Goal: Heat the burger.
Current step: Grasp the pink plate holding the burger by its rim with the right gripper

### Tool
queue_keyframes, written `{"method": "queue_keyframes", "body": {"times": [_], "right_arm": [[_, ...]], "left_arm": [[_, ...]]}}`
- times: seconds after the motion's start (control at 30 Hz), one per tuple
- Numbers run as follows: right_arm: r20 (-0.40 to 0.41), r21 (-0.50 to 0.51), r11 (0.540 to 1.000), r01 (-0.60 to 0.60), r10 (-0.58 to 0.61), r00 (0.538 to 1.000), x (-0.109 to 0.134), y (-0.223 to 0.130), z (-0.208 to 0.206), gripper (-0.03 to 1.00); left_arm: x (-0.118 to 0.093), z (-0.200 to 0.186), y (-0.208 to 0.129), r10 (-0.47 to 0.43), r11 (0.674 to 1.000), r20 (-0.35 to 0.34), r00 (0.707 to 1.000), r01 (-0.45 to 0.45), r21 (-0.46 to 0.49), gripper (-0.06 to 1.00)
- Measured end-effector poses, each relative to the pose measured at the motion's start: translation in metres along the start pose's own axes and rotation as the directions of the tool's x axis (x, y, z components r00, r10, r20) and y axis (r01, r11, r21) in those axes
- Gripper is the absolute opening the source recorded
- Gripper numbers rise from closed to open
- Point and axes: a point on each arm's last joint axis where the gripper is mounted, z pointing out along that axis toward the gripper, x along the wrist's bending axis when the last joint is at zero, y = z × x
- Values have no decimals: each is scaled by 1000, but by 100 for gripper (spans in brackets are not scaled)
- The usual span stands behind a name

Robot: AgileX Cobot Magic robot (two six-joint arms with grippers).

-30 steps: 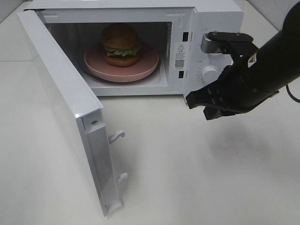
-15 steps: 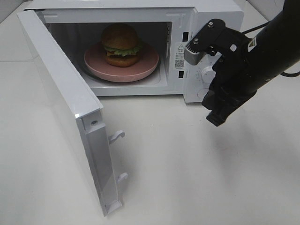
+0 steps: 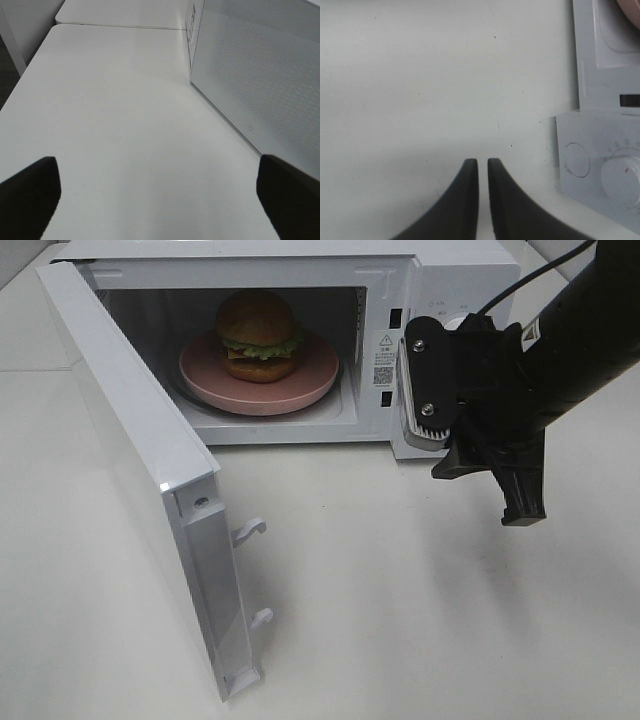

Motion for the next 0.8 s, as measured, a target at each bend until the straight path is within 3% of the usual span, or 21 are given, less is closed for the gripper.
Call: {"method": "queue_keyframes", "body": {"times": [0.03,0.07,0.1,0.13,0.17,0.2,0.23,0.27,0.57,0.8], "right_arm": [[17,2,1000,10,-10,1000,-3,5,-2,49],[39,1,1000,-13,13,999,-7,10,-6,56],[39,1,1000,-13,13,999,-7,10,-6,56],[50,0,1000,-23,23,998,-10,12,-7,71],[70,-2,999,-37,37,997,-16,17,-8,80],[70,-2,999,-37,37,997,-16,17,-8,80],[76,-1,999,-35,35,996,-17,19,-8,91],[80,4,1000,-23,23,997,-19,24,-5,95],[84,-13,999,53,-52,995,-24,50,21,98],[119,-29,999,36,-32,992,-40,61,43,98]], "left_arm": [[0,0,0,0,1000,0,1000,0,0,99],[0,0,0,0,1000,0,1000,0,0,99],[0,0,0,0,1000,0,1000,0,0,99],[0,0,0,0,1000,0,1000,0,0,99],[0,0,0,0,1000,0,1000,0,0,99],[0,0,0,0,1000,0,1000,0,0,99],[0,0,0,0,1000,0,1000,0,0,99],[0,0,0,0,1000,0,1000,0,0,99],[0,0,0,0,1000,0,1000,0,0,99],[0,0,0,0,1000,0,1000,0,0,99]]}}
